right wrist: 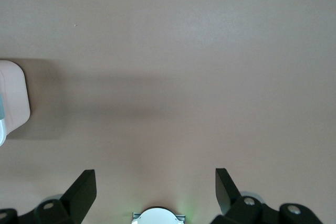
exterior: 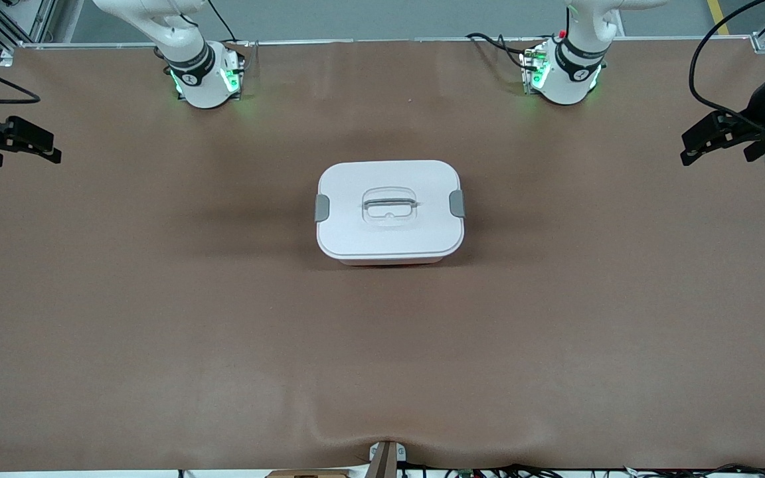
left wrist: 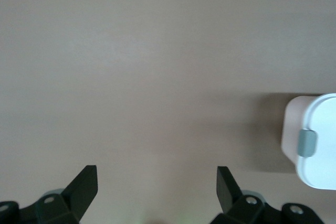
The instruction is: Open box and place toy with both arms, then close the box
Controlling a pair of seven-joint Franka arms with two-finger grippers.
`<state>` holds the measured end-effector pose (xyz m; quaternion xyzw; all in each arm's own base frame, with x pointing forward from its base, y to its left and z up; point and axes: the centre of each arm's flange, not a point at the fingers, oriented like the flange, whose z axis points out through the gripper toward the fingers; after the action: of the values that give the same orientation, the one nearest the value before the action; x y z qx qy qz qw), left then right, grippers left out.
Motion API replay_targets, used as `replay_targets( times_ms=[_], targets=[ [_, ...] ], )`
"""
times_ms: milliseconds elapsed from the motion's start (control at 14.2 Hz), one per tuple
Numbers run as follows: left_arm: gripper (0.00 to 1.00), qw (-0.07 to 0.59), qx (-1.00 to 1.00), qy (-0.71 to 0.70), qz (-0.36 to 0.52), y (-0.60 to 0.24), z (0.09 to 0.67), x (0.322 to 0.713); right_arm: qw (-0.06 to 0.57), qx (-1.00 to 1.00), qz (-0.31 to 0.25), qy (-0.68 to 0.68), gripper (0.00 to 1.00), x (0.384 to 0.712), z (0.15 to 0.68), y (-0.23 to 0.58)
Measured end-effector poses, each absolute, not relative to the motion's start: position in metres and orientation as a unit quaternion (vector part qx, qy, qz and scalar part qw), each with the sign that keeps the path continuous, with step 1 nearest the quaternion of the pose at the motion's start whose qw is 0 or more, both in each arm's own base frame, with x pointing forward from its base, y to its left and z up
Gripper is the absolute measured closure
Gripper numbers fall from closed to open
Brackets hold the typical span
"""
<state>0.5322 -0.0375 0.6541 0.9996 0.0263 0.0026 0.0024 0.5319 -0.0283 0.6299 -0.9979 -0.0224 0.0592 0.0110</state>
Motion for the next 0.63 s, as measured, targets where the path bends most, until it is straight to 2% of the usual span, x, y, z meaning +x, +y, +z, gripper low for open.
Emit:
replay_targets(
  times_ms=[633],
  targets=[
    [0.0,0.012,0.999,0.034,0.001,-0.0306,0.6536,0.5322,0.011,-0.998,0.063,-0.023,0.0,0.5341,0.6257,-0.0281]
  ],
)
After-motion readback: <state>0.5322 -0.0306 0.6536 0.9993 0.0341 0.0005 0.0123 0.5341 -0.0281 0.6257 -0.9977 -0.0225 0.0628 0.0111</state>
